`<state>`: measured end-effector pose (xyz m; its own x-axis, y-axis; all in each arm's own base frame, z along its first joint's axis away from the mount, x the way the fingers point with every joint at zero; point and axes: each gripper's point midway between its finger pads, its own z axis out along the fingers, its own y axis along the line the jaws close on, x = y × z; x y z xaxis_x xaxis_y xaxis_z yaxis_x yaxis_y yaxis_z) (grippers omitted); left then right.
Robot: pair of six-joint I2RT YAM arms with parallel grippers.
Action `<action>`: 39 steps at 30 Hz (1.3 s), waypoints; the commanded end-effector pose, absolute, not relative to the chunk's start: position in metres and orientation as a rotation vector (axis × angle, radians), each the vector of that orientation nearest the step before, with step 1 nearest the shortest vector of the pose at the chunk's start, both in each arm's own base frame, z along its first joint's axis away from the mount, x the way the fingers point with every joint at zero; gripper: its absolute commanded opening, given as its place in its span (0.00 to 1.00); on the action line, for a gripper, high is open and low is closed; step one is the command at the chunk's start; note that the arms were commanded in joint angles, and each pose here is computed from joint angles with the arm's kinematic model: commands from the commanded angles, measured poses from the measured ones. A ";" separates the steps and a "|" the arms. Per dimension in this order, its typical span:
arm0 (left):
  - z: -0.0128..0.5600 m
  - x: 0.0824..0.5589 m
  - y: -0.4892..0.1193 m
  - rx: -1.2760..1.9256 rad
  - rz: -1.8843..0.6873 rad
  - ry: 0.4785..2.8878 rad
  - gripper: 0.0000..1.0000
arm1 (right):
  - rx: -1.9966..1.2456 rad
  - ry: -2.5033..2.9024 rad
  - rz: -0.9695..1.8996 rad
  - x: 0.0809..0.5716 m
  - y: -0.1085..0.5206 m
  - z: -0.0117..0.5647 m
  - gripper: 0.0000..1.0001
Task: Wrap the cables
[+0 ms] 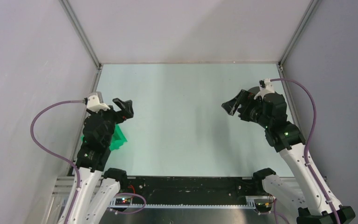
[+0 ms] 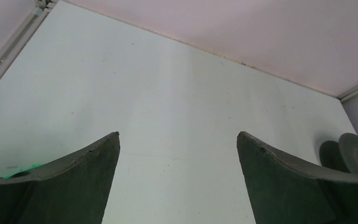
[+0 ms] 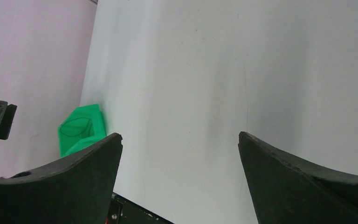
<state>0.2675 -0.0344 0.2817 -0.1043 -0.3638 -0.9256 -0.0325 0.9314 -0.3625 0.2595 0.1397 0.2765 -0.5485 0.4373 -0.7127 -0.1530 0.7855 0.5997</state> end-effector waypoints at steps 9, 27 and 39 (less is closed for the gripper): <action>0.274 0.268 0.006 -0.424 -0.064 1.634 0.98 | 0.203 2.010 0.758 0.249 0.134 0.277 0.99; 0.189 0.245 0.099 -1.247 0.116 1.577 0.85 | 0.065 1.980 0.884 0.221 0.155 0.274 0.97; 0.165 0.220 0.149 -1.755 0.139 1.223 0.54 | 0.024 1.997 0.936 0.218 0.167 0.271 0.97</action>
<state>0.2279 0.1375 0.1635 0.3083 -0.6985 -0.6458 -0.8145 0.1570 -0.5586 0.2186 0.1604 0.2619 -0.6073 0.3632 -0.7066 -0.2774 0.7364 0.6171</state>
